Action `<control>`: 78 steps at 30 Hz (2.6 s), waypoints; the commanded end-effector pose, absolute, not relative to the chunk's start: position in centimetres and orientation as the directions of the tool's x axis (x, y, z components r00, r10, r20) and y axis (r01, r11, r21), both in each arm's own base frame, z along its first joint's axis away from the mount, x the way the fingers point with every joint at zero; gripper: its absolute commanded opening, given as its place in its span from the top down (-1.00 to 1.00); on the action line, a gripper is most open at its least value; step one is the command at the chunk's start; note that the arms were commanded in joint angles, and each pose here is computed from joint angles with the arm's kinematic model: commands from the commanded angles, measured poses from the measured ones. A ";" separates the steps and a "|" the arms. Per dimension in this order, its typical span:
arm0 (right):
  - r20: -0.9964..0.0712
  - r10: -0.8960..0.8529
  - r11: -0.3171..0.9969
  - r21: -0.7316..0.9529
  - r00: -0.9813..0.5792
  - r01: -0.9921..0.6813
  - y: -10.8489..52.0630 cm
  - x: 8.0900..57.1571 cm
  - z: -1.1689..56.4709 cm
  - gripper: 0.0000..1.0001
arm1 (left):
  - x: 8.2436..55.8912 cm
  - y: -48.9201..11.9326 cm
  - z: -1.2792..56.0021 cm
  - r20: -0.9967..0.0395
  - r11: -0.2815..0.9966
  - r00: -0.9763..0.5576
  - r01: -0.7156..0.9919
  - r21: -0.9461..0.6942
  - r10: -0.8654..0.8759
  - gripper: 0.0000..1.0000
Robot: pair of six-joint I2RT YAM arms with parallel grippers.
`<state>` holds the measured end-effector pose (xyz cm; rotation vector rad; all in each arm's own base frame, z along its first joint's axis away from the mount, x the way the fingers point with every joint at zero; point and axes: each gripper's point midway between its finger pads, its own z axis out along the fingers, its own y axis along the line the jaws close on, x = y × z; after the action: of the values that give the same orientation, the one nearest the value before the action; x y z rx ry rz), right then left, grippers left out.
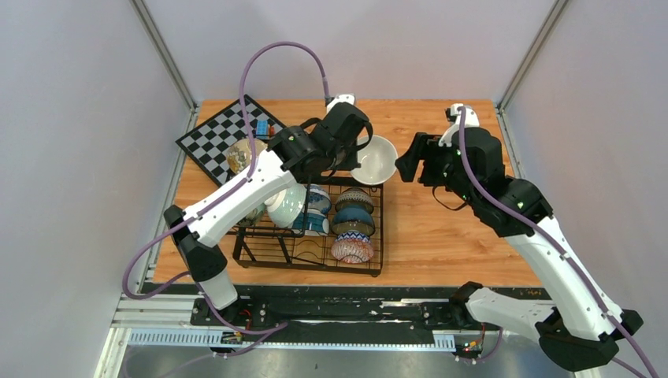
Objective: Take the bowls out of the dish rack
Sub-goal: Place the bowl at the center of the board.
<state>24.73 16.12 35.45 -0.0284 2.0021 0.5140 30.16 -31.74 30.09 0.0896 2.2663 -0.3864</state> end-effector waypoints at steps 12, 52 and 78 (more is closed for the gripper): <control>-0.855 0.122 0.951 0.247 -0.504 -0.188 16.4 27.7 32.6 -0.05 | 31.1 -33.7 31.3 -0.717 0.918 -0.669 0.133 -0.373 -0.195 1.00; -0.830 0.050 0.973 0.166 -0.555 -0.160 16.2 30.1 30.9 1.00 | 29.1 -33.9 36.8 -0.756 0.831 -0.617 0.289 -0.475 -0.218 -1.00; -0.603 0.654 0.719 0.307 -0.458 0.623 -9.7 47.9 13.3 1.00 | 22.4 -18.1 40.6 -0.974 0.884 -0.185 0.423 -0.199 -0.131 -1.00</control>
<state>44.44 -8.16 11.44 0.9499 2.3137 -0.0582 22.53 -19.16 40.09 0.2041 1.7373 -0.5371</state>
